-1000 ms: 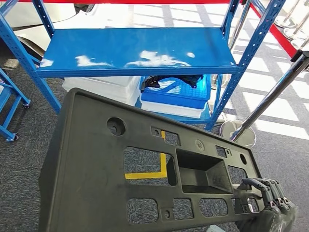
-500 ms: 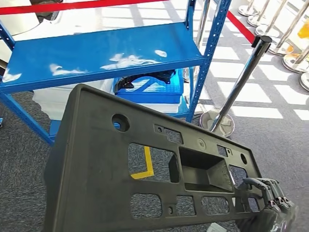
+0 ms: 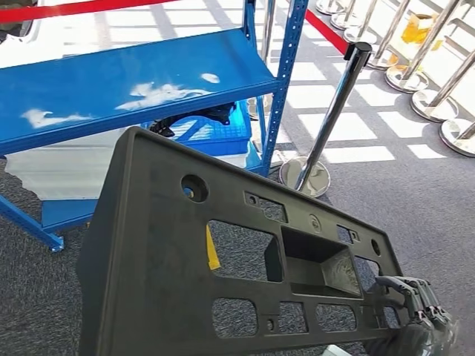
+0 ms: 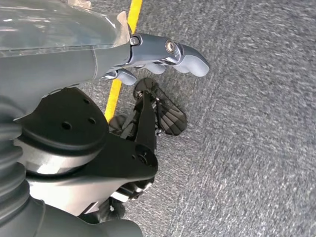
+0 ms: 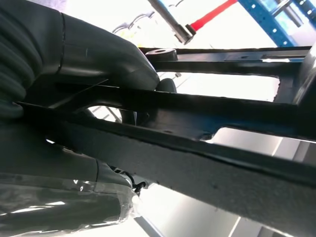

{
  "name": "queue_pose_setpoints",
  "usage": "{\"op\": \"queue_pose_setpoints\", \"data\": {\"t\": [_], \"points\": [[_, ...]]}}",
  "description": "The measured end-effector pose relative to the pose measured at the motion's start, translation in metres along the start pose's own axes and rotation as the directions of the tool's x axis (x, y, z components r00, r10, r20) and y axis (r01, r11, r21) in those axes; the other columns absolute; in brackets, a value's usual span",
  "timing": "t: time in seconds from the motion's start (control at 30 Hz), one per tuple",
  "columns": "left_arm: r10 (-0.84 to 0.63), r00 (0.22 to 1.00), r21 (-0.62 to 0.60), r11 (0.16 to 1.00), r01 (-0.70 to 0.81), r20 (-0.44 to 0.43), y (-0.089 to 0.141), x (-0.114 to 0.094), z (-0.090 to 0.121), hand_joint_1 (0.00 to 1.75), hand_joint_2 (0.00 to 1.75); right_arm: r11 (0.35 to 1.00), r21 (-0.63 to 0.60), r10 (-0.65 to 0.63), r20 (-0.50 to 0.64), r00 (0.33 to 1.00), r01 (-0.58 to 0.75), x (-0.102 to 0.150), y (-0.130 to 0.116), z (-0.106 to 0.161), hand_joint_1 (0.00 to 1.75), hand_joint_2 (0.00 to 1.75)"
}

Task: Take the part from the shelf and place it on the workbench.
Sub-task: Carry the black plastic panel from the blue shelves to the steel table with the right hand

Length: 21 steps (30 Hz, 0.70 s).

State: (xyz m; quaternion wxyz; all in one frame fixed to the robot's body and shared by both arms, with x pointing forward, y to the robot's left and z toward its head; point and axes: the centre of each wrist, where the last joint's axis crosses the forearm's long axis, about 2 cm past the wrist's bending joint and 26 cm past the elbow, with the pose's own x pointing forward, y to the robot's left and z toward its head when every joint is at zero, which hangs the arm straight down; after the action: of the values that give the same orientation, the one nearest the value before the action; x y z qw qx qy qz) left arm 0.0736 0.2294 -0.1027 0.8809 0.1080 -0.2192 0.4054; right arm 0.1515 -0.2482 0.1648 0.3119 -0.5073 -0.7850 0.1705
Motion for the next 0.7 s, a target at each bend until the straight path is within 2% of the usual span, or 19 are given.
{"op": "queue_pose_setpoints", "data": {"t": [0.7], "points": [[0.001,1.000,0.003,1.000,-0.001,-0.004,0.0011,-0.0003,-0.0001,0.00,1.75,0.999,-0.009,-0.051,-0.040,0.998,0.051,0.0008,-0.0020,0.0065,1.75,1.75]]}}
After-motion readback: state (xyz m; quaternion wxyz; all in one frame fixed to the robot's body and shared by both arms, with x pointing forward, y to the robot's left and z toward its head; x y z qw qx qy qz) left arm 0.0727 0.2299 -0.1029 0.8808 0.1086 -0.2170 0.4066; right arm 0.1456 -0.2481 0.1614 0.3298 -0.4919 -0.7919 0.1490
